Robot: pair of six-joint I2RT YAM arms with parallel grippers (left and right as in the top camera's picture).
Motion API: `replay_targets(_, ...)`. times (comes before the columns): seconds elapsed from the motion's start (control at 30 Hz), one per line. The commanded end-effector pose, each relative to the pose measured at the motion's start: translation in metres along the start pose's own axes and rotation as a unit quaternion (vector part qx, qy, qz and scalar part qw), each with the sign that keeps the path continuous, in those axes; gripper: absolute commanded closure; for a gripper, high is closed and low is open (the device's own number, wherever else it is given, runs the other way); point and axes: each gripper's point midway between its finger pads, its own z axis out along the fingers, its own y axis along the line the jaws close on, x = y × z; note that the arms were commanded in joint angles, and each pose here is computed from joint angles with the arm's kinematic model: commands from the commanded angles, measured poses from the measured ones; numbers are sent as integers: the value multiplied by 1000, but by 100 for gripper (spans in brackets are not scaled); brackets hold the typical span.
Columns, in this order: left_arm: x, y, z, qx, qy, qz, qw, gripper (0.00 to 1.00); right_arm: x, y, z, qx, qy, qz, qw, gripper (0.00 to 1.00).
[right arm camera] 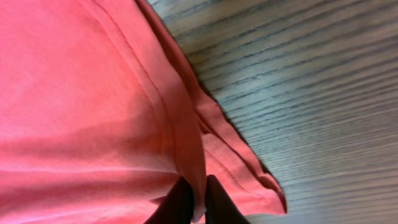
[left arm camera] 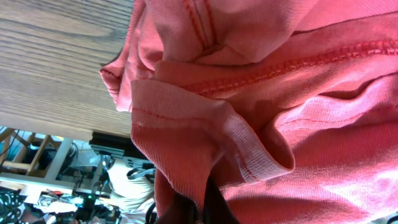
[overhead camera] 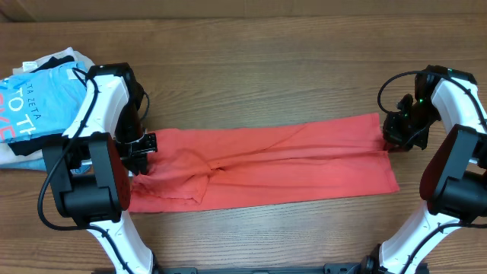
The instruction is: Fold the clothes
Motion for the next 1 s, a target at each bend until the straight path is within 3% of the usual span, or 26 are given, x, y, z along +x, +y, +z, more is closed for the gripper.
replay_targets(0.0,3,10,-1,-16,-6,-15,1000,95,-7,-3,-5,5,-11,2,1000,87)
replay_targets(0.13,4,10,-1,-16,-5,-15,1000,91,-7,-3,-5,5,-11,2,1000,87)
replay_targets(0.2,4,10,-1,-16,-5,-15,1000,77,-7,-3,-5,5,-11,2,1000,87)
replay_targets(0.27,4,10,-1,-16,-5,-15,1000,75,-7,-3,-5,5,-11,2,1000,87)
replay_targets(0.33,4,10,-1,-16,-5,-15,1000,64,-7,-3,-5,5,-11,2,1000,87)
replay_targets(0.87,-3,7,-1,-8,-19,-15,1000,68,-2,-6,-5,13,-2,3,1000,85)
replay_targets(0.97,-10,0,-1,9,-31,-16,999,63,-2,-6,-5,13,-1,5,1000,74)
